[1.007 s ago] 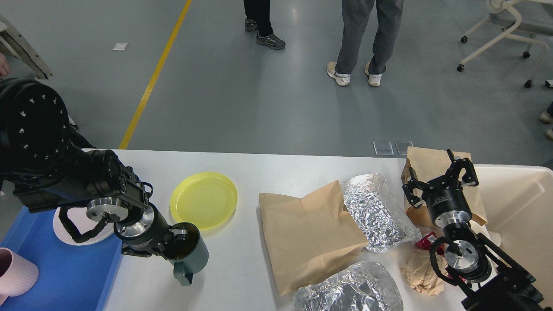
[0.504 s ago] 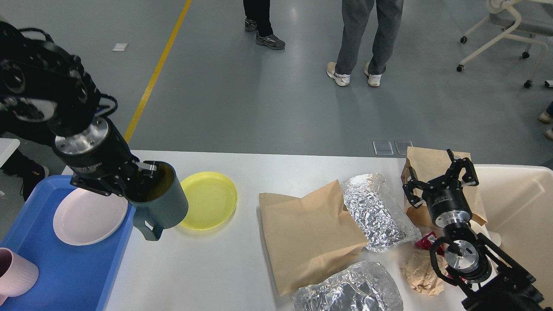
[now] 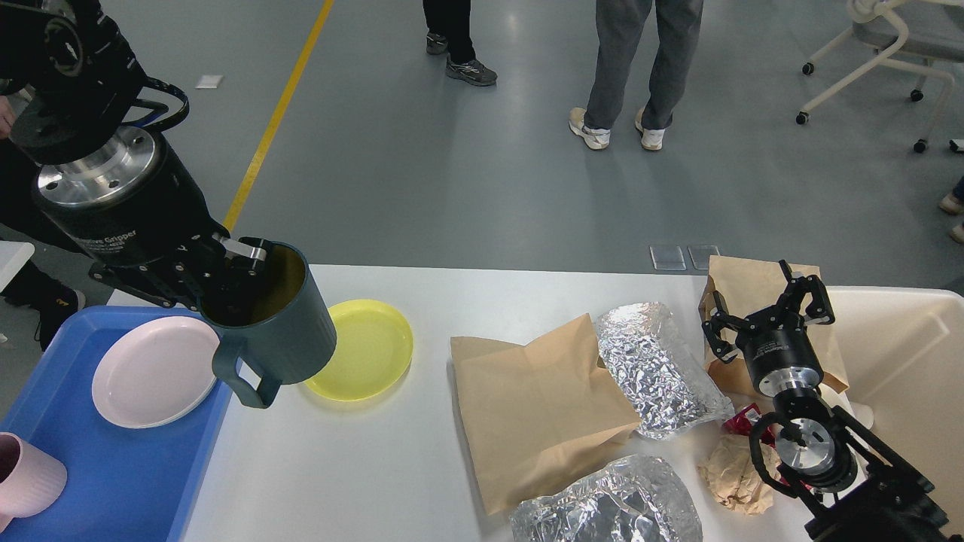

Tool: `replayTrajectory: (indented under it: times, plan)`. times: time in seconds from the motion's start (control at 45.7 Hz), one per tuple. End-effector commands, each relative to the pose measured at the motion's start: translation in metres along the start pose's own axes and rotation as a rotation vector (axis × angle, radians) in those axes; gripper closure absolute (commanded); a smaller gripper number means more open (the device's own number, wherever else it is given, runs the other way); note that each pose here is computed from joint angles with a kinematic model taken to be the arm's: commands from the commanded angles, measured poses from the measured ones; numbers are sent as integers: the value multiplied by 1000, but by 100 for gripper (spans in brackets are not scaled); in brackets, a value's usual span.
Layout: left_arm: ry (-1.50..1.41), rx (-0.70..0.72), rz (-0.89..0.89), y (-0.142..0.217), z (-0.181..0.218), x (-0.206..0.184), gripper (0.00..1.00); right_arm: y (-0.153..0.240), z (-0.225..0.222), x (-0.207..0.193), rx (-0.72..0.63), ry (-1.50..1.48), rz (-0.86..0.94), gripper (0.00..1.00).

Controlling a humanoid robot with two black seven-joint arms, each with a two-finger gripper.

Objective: Tidy desktop
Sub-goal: 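Carry the mug onto the blue tray and release it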

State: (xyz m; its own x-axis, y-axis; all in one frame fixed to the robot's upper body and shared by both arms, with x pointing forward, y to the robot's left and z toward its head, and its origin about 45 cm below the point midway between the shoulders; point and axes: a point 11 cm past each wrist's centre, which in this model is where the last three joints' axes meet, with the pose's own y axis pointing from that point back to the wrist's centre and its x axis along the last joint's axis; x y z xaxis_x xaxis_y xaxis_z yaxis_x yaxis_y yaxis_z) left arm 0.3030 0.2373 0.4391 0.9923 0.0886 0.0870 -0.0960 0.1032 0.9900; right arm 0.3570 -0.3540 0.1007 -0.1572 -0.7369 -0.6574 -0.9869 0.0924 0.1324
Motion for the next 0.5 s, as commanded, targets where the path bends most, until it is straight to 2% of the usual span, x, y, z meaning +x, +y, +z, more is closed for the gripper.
replayTrajectory:
  times: [0.0, 0.066, 0.263, 0.482]
  plan:
    - [36, 7, 4, -5, -31, 4, 100, 0, 0, 0, -1, 0, 0, 0]
    - [51, 21, 12, -20, -54, 9, 100, 0, 0, 0, -1, 0, 0, 0]
    - [199, 24, 10, -96, -152, 1, 100, 0, 0, 0, 0, 0, 0, 0]
    - [303, 76, -7, -146, -235, -21, 100, 0, 0, 0, 0, 0, 0, 0]
